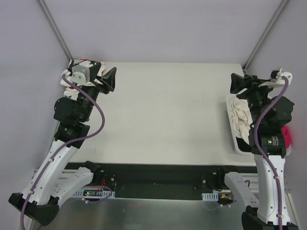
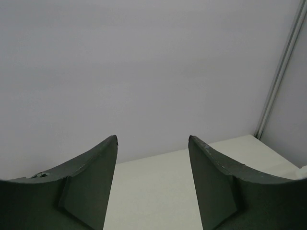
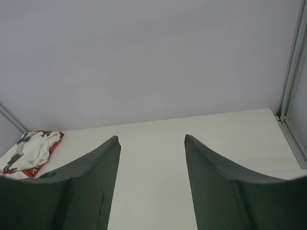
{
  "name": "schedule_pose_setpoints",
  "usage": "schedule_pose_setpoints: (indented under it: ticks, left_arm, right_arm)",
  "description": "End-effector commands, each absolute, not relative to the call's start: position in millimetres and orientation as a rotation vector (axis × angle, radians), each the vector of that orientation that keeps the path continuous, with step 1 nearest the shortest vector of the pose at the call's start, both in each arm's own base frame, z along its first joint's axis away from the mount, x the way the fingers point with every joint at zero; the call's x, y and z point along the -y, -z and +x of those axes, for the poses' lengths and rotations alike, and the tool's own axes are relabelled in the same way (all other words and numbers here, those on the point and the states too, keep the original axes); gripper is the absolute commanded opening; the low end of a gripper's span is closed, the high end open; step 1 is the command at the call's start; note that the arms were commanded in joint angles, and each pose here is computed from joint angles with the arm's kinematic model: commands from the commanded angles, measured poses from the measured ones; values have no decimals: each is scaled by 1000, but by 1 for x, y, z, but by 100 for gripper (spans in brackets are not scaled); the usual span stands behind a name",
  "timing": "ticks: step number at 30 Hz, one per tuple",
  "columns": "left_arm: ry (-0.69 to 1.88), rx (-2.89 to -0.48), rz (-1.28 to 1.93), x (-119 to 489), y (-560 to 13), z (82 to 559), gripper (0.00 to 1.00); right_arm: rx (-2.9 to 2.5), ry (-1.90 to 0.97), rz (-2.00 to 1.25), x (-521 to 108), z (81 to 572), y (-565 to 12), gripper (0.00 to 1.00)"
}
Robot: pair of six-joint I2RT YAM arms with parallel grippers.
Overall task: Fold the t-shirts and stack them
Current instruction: Grab crumpled tshirt from bin with the right arm
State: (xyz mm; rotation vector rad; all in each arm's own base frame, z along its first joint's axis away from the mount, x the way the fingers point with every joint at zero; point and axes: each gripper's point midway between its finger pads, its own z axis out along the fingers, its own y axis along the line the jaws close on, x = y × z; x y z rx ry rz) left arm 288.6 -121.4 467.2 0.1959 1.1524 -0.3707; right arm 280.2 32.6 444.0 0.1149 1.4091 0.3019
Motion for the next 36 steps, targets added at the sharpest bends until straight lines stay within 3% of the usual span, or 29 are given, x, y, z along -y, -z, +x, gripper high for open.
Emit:
schedule_pose_setpoints:
  ticks: [1,11,20,36]
  left_arm:
    - [351,-1107,159,114,-479,286,60]
    - [360,-1161,156,120,-463,299,61]
    - [398,-1262,143,128,-438,311,61]
    - [431,-1322,163,140,-424,322,62]
  right_arm:
    - [-1367,-275,123,-28,274,-460,60]
    - [-1490,-218,126,-22,269,-430,61]
    - [-1772,130,378,38,274,-397,58]
    - [-2247,134,625,81,320,-233,59]
